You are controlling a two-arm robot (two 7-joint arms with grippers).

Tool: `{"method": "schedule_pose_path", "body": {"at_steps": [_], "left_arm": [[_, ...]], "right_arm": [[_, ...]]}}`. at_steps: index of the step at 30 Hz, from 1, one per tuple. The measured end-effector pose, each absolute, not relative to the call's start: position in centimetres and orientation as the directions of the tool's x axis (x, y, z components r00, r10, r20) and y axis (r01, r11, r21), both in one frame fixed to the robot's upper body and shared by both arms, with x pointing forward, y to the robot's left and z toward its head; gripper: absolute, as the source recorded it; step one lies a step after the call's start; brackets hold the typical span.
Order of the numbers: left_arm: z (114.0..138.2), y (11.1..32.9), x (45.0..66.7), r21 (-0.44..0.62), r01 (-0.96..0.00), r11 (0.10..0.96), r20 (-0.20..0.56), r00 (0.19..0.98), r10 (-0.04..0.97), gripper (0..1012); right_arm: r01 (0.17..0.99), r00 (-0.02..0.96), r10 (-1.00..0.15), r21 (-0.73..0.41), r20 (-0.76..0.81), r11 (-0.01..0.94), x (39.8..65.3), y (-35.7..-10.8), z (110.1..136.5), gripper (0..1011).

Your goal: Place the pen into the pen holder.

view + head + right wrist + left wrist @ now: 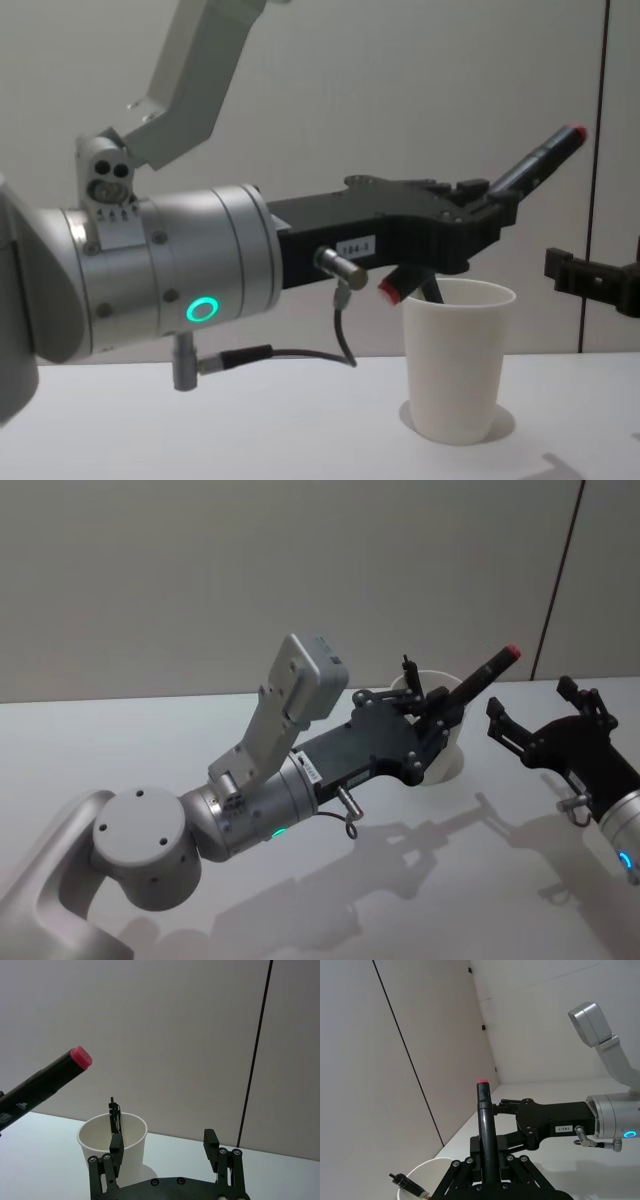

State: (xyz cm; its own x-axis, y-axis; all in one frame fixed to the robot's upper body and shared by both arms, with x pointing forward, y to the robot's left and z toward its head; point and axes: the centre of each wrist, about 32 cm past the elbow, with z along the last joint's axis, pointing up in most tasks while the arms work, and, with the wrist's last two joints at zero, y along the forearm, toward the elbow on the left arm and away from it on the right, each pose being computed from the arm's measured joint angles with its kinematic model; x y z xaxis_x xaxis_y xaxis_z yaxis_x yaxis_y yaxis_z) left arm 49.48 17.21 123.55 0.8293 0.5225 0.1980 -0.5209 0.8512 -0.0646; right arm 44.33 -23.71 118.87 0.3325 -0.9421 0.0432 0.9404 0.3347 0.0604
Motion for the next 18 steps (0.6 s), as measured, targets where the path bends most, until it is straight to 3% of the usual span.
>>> {"method": "schedule_pose_path", "body": {"at_steps": [18], "left_arm": [[123.37,16.99,50.09,-0.087,-0.482,0.872,0.171,0.855,0.49,186]], "right_arm": [[0.94,0.333,-0.942,0.06,0.043,0.335,44.33,-23.71,118.87,1001]]}}
